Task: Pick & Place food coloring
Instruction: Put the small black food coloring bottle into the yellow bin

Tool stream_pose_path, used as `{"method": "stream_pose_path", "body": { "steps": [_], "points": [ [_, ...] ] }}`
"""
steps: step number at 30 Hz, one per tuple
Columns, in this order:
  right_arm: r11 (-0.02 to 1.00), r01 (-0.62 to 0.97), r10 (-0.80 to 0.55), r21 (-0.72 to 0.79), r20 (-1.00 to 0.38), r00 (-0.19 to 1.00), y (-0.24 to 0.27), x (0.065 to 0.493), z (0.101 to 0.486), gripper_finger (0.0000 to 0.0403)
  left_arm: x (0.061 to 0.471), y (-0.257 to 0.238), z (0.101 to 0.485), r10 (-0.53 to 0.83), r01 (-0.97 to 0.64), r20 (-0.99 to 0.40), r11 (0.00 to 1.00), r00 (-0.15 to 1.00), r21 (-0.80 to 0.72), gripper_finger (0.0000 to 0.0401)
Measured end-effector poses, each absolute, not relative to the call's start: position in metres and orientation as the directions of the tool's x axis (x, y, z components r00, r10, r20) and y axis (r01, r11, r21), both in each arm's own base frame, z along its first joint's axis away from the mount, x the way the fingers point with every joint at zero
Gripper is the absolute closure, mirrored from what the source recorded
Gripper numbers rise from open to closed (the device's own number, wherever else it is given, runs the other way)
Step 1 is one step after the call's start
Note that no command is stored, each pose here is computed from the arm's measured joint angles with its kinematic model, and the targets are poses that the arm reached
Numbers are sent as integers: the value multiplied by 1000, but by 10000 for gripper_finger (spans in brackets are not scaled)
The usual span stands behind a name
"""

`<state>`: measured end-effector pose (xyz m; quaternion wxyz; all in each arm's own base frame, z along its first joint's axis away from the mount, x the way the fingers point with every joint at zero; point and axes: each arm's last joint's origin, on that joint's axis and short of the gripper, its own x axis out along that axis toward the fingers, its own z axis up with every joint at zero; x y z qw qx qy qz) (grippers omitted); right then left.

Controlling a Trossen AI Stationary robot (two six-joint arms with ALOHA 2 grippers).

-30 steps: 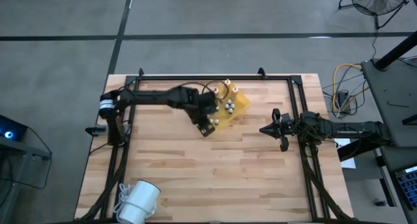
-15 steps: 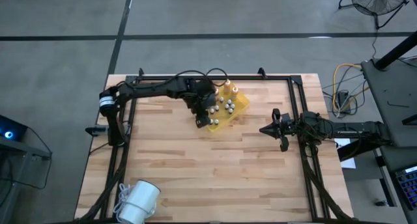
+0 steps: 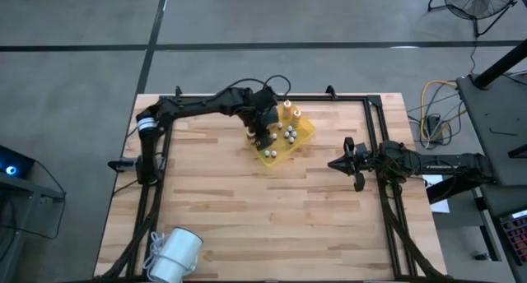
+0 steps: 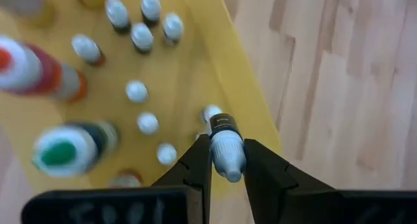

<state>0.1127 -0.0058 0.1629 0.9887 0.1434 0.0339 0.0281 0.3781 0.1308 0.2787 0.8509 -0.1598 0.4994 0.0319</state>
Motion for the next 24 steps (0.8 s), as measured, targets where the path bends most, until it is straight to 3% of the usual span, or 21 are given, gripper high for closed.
{"method": "stream_pose_path", "body": {
  "steps": [14, 24],
  "points": [
    [957, -45, 65, 285, -59, 996, -6, 113, 163, 394, 423, 160, 279, -87, -125, -834, 975, 545, -183, 355],
    [957, -45, 65, 285, -59, 996, -6, 113, 163, 394, 433, 164, 252, -79, -114, -873, 982, 482, -151, 355]
  ]
}}
